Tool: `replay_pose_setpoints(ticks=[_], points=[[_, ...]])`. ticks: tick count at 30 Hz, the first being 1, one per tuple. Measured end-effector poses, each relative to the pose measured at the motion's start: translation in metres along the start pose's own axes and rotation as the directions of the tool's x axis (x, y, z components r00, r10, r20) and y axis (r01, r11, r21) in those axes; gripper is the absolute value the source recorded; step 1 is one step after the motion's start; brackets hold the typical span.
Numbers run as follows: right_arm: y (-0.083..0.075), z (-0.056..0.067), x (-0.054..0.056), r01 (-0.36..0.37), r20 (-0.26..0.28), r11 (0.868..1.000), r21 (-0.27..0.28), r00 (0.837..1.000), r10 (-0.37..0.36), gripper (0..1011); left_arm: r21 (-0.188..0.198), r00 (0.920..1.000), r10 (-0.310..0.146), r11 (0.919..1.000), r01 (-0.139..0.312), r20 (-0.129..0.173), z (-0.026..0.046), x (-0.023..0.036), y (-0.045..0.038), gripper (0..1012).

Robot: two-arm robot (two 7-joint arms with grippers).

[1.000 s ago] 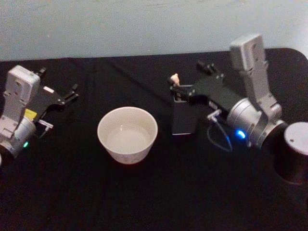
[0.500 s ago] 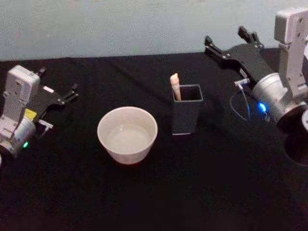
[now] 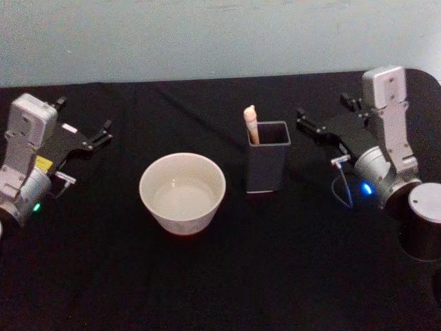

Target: Pick up the stirring spoon with one hand, stir inside the cup, then place it back in its original position.

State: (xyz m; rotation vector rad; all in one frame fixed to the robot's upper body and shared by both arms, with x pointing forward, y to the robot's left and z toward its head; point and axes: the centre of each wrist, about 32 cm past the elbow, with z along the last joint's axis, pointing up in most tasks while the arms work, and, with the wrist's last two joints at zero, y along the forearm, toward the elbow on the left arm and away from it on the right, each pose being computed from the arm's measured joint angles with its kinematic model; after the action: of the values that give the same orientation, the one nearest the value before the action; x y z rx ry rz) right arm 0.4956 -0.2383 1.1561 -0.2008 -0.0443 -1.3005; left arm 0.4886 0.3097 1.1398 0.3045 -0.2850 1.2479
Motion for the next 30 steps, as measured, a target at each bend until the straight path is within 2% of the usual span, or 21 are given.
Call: replay_pose_setpoints(ticks=[3, 30], points=[[0.0017, -0.0042, -0.0008, 0.001, 0.009, 1.000, -0.026, 1.000, -0.001, 1002, 0.000, 1.0000, 0.000, 1.0000, 0.000, 0.000, 0.0000, 0.0000, 0.0000, 1001], [0.0009, -0.0031, -0.0006, -0.002, 0.008, 1.000, -0.020, 1.000, 0.002, 1002, 0.000, 1.0000, 0.000, 1.0000, 0.000, 0.000, 0.0000, 0.0000, 0.0000, 1001]])
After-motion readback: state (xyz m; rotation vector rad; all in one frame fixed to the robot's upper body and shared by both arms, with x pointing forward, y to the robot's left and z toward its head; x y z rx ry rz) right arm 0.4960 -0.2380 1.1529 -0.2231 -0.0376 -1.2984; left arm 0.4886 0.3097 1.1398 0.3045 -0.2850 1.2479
